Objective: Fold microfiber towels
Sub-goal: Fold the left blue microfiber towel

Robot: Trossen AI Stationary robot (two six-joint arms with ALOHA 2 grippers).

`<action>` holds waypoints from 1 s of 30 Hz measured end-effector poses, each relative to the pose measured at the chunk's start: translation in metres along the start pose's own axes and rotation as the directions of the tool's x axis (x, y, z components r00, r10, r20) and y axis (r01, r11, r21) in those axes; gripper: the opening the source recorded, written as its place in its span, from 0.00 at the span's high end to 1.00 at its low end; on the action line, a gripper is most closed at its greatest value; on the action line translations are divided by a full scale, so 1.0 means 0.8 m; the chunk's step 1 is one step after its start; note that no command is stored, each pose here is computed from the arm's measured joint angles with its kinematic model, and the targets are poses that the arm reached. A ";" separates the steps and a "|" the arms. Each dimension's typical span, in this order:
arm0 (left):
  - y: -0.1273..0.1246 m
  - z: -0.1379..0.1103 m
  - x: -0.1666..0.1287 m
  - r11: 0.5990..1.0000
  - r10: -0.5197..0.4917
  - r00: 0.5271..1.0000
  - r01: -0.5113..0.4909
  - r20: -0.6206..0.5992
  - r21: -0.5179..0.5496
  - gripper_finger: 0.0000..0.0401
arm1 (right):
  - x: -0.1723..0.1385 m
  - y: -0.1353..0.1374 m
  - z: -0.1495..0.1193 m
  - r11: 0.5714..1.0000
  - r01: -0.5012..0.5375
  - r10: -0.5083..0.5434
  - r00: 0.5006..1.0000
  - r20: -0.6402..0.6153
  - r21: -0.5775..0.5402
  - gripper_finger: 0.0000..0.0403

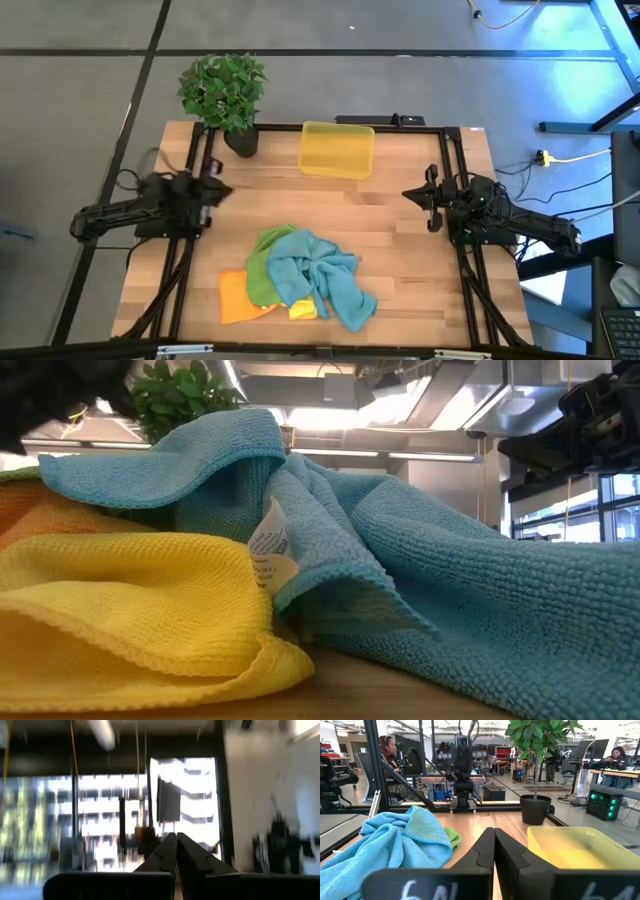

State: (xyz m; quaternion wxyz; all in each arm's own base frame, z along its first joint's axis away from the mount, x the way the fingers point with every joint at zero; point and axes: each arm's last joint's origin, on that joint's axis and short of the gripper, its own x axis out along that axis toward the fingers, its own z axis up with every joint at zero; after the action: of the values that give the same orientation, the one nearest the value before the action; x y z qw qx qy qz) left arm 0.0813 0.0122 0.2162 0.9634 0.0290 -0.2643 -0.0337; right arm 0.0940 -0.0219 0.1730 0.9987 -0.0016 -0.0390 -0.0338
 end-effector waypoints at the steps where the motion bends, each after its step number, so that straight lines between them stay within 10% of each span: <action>1: -0.001 0.009 0.000 1.000 -0.008 0.997 0.006 0.071 0.025 0.99 | 0.000 0.000 0.000 1.000 0.000 0.000 1.000 0.000 0.000 0.97; 7: -0.006 0.042 -0.007 0.995 -0.051 0.944 0.018 0.327 0.103 0.99 | 0.000 0.000 0.000 1.000 0.000 0.000 1.000 0.000 0.000 0.97; 15: 0.001 0.034 0.011 0.999 0.010 0.992 -0.014 0.124 0.031 0.99 | 0.000 0.000 0.000 1.000 0.000 0.000 1.000 0.000 0.000 0.97; 30: 0.001 0.088 0.021 0.998 0.057 0.961 -0.051 0.271 -0.029 0.99 | 0.000 0.000 0.000 1.000 0.000 0.000 1.000 0.000 0.000 0.97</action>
State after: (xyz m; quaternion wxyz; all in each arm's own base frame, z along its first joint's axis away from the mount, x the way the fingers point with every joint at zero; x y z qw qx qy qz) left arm 0.0597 0.0093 0.2851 0.9188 0.0062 -0.3944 -0.0141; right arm 0.0940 -0.0219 0.1730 0.9987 -0.0018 -0.0391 -0.0338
